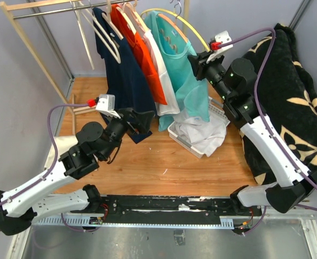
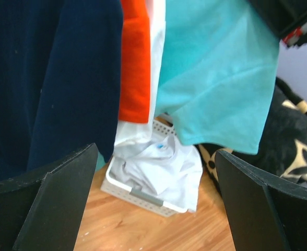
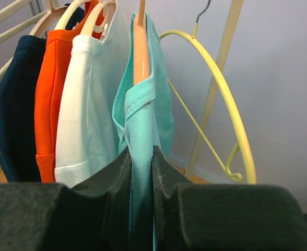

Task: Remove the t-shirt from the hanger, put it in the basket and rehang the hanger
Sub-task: Pick up the hanger from the clothesline.

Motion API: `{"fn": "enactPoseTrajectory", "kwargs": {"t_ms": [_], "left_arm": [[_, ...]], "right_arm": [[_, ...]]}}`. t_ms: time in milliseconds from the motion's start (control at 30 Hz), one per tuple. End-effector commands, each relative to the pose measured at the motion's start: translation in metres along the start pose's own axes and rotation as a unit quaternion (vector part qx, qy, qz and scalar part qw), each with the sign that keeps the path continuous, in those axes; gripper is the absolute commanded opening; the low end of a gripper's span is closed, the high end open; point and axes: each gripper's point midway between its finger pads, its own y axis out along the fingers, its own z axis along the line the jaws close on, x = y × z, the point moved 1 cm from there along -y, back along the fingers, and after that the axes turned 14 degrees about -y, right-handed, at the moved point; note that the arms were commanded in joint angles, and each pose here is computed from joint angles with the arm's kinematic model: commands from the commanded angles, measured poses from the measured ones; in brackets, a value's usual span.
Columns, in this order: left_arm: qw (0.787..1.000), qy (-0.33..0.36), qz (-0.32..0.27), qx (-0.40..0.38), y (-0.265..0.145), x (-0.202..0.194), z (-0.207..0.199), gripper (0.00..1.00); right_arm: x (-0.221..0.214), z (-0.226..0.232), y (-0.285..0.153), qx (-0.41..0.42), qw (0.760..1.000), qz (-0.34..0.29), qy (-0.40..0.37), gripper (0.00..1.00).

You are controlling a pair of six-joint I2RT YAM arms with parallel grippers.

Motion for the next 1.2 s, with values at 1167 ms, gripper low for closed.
{"fn": "enactPoseTrajectory", "kwargs": {"t_ms": [1167], "left_arm": [[0.997, -0.058, -0.035, -0.032, 0.031, 0.054, -0.071, 1.00]], "right_arm": [[-0.023, -0.009, -0.172, -0.051, 0.998, 0.010, -0.039, 0.01]]}}
